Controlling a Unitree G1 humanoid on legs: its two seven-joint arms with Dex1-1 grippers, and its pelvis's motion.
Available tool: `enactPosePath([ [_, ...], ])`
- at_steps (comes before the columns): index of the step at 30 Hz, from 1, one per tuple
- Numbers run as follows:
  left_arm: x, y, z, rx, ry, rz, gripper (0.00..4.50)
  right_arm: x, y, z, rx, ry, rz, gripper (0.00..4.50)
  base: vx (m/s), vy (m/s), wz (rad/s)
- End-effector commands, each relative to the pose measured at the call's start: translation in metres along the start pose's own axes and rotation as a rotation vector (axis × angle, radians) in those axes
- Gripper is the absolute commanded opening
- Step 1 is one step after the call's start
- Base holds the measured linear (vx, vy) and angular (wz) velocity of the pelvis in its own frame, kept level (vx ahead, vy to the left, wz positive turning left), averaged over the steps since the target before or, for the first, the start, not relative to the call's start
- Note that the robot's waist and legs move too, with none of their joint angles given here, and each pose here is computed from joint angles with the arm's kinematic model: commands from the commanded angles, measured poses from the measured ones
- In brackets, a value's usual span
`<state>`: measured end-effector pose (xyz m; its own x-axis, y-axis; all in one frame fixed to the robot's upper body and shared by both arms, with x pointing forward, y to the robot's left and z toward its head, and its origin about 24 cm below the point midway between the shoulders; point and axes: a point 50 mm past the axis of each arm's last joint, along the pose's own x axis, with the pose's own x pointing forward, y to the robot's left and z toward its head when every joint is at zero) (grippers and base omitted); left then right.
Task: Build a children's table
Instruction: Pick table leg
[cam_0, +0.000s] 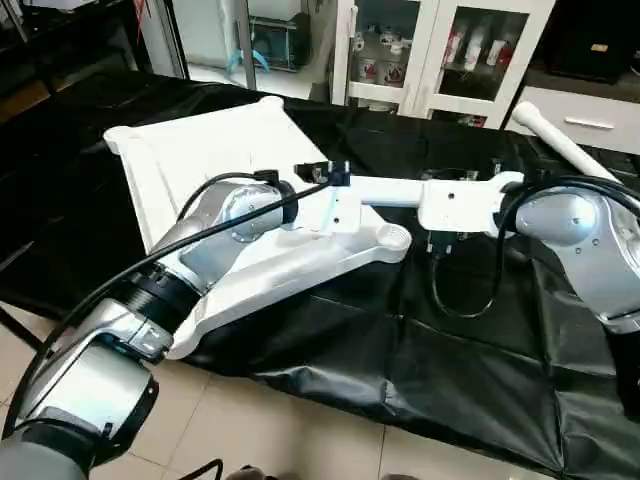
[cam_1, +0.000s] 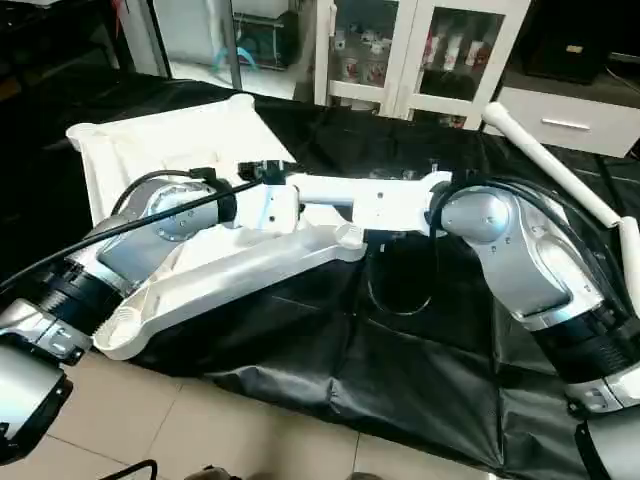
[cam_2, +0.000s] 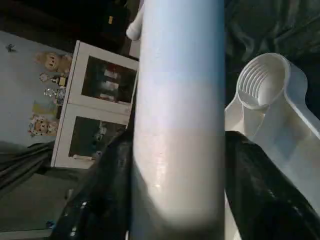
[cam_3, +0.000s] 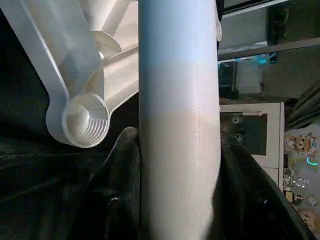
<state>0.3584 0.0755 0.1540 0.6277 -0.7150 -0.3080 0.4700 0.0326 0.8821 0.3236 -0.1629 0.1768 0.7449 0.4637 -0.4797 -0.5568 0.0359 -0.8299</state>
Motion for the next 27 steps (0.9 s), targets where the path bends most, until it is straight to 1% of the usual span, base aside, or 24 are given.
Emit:
enactPosePath([
  [1,-0.001,0.005,0.001,-0.004,-0.012,0.005,2.37,-0.004,-0.010,0.010,-0.025,-0.050,-0.024,1.49,0.000,0.000,0.00],
  [2,-0.001,0.005,0.001,-0.004,-0.012,0.005,2.37,-0.004,-0.010,0.010,-0.025,-0.050,-0.024,1.49,0.000,0.000,0.00],
  [3,0.000,0.005,0.001,-0.008,-0.017,0.009,2.18,-0.004,-0.010,0.011,-0.020,-0.054,-0.027,1.49,0.000,0.000,0.00],
  [4,0.000,0.005,0.001,-0.010,-0.018,0.010,2.09,-0.003,-0.011,0.011,-0.016,-0.057,-0.030,2.05,0.000,0.000,0.00],
  [5,0.000,0.005,0.001,-0.011,-0.017,0.009,2.09,-0.003,-0.011,0.012,-0.011,-0.061,-0.033,2.05,0.000,0.000,0.00],
  [6,0.000,0.005,0.001,-0.012,-0.018,0.010,2.05,-0.004,-0.012,0.012,-0.008,-0.063,-0.035,2.19,0.000,0.000,0.00],
  [7,0.000,0.005,0.001,-0.014,-0.018,0.009,2.05,-0.004,-0.012,0.012,-0.007,-0.065,-0.038,2.19,0.000,0.000,0.00],
  [9,-0.001,0.004,0.000,-0.020,-0.018,0.011,1.97,-0.005,-0.015,0.013,-0.009,-0.071,-0.061,2.50,0.000,0.000,0.00],
  [10,-0.001,0.004,0.000,-0.020,-0.018,0.011,1.97,-0.005,-0.015,0.013,-0.009,-0.071,-0.061,2.50,0.000,0.000,0.00],
  [11,-0.002,0.004,0.000,-0.024,-0.017,0.012,1.96,-0.005,-0.017,0.013,-0.011,-0.074,-0.073,2.59,0.000,0.000,0.00],
  [12,-0.002,0.004,-0.001,-0.033,-0.016,0.014,1.96,-0.006,-0.027,0.014,-0.016,-0.083,-0.152,2.67,0.000,0.000,0.00],
  [13,-0.003,0.003,-0.004,-0.080,-0.019,0.024,1.96,-0.009,-0.048,0.020,0.040,-0.145,-0.319,2.67,0.000,0.000,0.00],
  [14,-0.003,0.002,-0.004,-0.088,-0.020,0.025,1.96,-0.010,-0.051,0.021,0.057,-0.158,-0.340,2.71,0.000,0.000,0.00],
  [15,-0.003,0.000,-0.006,-0.162,-0.034,0.039,1.95,-0.019,-0.072,0.031,0.218,-0.282,-0.507,2.73,0.000,0.000,0.00],
  [16,-0.003,0.000,-0.008,-0.207,-0.039,0.057,1.95,-0.024,-0.081,0.034,0.346,-0.347,-0.573,2.73,0.000,0.000,0.00],
  [17,-0.004,-0.001,-0.009,-0.226,-0.039,0.066,1.95,-0.027,-0.084,0.034,0.421,-0.382,-0.596,2.73,0.000,0.000,0.00],
  [18,-0.005,0.000,-0.011,-0.307,-0.056,0.110,1.95,-0.034,-0.091,0.032,0.592,-0.462,-0.664,2.73,0.000,0.000,0.00],
  [19,-0.005,0.000,-0.011,-0.329,-0.061,0.121,1.95,-0.036,-0.092,0.032,0.623,-0.475,-0.677,2.73,0.000,0.000,0.00],
  [20,-0.007,0.006,-0.013,-0.479,-0.091,0.219,1.95,-0.039,-0.089,0.026,0.840,-0.544,-0.666,2.73,0.000,0.000,0.00],
  [22,-0.009,0.011,-0.014,-0.583,-0.114,0.287,1.97,-0.039,-0.080,0.024,0.920,-0.580,-0.620,2.73,0.000,0.000,0.00],
  [23,-0.011,0.013,-0.014,-0.635,-0.130,0.318,2.02,-0.038,-0.071,0.024,0.954,-0.609,-0.585,2.73,0.000,0.000,0.00],
  [25,-0.013,0.013,-0.014,-0.662,-0.142,0.330,2.11,-0.038,-0.064,0.026,0.979,-0.635,-0.564,2.73,0.000,0.000,0.00],
  [26,-0.013,0.010,-0.014,-0.657,-0.145,0.316,2.14,-0.038,-0.059,0.028,1.001,-0.660,-0.554,2.73,0.000,0.000,0.00],
  [27,-0.013,0.006,-0.014,-0.623,-0.144,0.287,2.18,-0.039,-0.058,0.029,0.989,-0.661,-0.553,2.73,0.000,0.000,0.00],
])
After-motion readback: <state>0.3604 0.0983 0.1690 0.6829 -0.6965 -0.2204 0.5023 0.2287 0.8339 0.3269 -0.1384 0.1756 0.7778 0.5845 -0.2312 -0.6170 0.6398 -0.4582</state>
